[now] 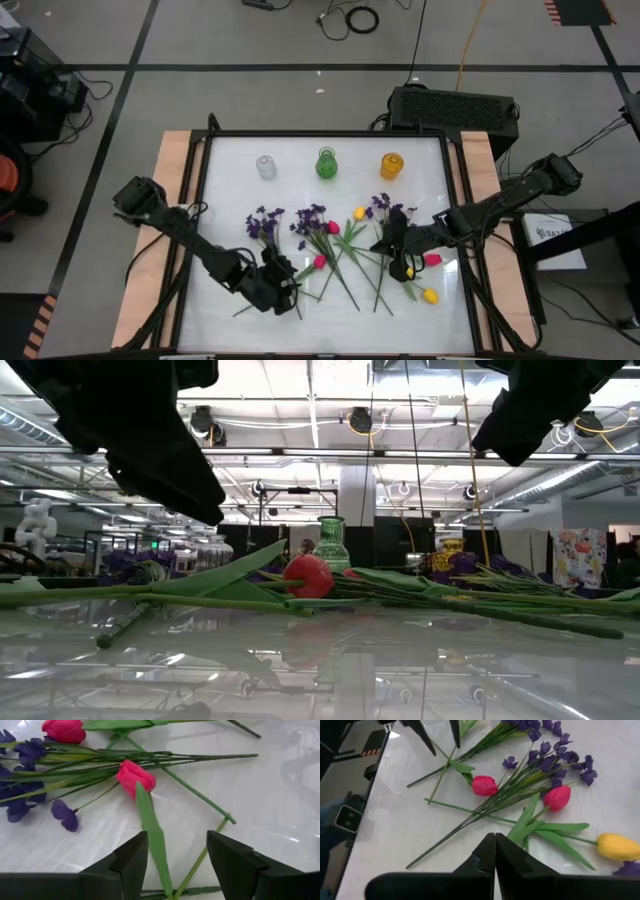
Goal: Sort flowers into vase by color
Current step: Put the left pink flower into the yellow vase
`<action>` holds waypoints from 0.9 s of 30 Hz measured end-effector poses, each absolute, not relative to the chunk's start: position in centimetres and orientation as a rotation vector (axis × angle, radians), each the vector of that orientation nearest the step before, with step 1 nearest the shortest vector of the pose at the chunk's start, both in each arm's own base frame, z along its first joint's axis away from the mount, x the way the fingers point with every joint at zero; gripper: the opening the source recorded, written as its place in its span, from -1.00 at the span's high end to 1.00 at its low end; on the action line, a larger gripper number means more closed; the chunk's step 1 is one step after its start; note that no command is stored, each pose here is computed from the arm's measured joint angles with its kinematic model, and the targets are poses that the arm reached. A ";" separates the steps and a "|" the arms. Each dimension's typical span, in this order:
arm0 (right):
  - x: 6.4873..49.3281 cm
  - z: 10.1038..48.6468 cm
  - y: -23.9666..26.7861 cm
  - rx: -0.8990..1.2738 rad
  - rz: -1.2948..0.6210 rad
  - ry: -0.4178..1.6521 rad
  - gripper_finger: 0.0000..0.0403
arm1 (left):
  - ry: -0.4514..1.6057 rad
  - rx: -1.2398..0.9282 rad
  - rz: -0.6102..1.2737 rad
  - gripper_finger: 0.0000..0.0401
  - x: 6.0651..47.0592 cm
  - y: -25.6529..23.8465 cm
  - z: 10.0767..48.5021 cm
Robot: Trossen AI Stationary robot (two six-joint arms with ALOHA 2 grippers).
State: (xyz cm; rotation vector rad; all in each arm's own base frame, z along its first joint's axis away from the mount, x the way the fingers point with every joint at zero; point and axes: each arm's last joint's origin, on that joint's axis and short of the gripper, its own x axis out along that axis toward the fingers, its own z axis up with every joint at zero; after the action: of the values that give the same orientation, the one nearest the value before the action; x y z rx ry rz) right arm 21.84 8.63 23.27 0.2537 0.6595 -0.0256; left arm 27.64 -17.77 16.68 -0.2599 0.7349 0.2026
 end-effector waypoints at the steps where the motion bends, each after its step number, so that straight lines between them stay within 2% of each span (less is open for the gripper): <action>1: 21.9 23.3 8.5 0.246 -0.028 0.659 1.00 | 0.739 -0.257 0.206 -0.05 27.7 -17.7 16.6; 11: 22.3 23.3 7.3 0.199 -0.058 0.654 1.00 | 0.811 -0.213 0.227 -0.05 28.1 -17.9 13.9; 22: 22.4 23.3 7.1 0.188 -0.060 0.654 1.00 | 0.928 -0.281 0.222 -0.05 29.2 -16.4 12.0; 27: 22.4 23.3 7.1 0.188 -0.060 0.654 1.00 | 0.931 -0.295 0.226 0.07 29.4 -16.0 12.1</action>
State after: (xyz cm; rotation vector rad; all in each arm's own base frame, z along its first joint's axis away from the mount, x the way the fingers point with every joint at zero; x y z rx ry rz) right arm 22.36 7.15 23.27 0.1878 0.6536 -0.0596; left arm 29.44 -16.00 12.11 -0.2949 0.9307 0.2257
